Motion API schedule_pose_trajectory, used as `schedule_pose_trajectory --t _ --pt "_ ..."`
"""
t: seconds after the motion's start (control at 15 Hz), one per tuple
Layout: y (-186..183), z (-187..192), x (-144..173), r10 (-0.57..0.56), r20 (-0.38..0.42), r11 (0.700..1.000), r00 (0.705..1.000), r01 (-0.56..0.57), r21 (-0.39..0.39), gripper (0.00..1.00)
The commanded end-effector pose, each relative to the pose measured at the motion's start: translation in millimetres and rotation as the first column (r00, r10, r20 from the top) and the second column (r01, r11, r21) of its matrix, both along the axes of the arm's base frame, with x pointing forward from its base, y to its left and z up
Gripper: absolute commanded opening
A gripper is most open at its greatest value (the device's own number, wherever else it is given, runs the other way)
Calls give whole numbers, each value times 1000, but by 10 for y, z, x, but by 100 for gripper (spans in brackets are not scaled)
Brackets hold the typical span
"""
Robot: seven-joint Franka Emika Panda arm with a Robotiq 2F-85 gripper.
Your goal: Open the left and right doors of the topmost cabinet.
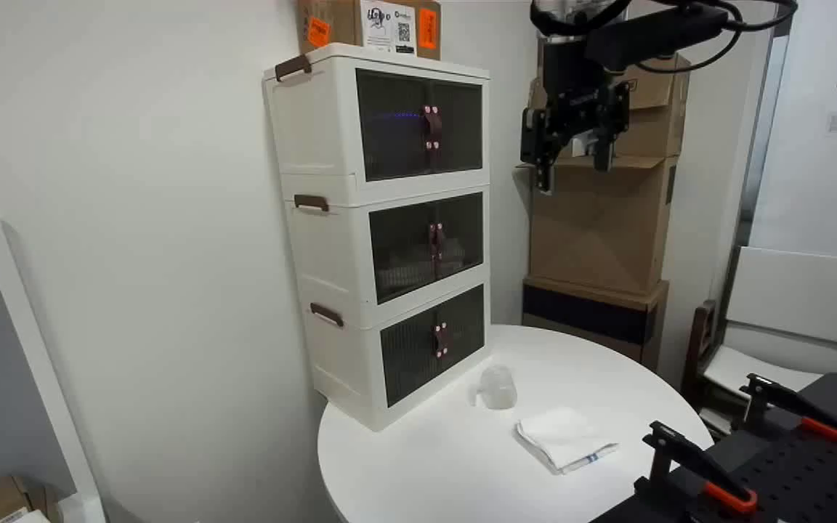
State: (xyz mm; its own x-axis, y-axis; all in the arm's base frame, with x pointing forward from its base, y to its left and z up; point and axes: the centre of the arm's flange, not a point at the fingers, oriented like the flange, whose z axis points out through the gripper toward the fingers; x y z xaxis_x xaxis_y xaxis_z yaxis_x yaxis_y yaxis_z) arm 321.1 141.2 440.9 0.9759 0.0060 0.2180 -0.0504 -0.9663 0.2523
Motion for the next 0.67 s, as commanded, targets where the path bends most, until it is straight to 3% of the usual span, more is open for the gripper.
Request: schedule_pose_trajectory --t 0.0,0.27,0.6 --pt "0 0 0 0 0 1000 1000 0 0 100" --pt "-144 32 216 -4 33 999 999 6 -52 100" --pt "-553 269 749 42 102 990 994 -27 -142 100"
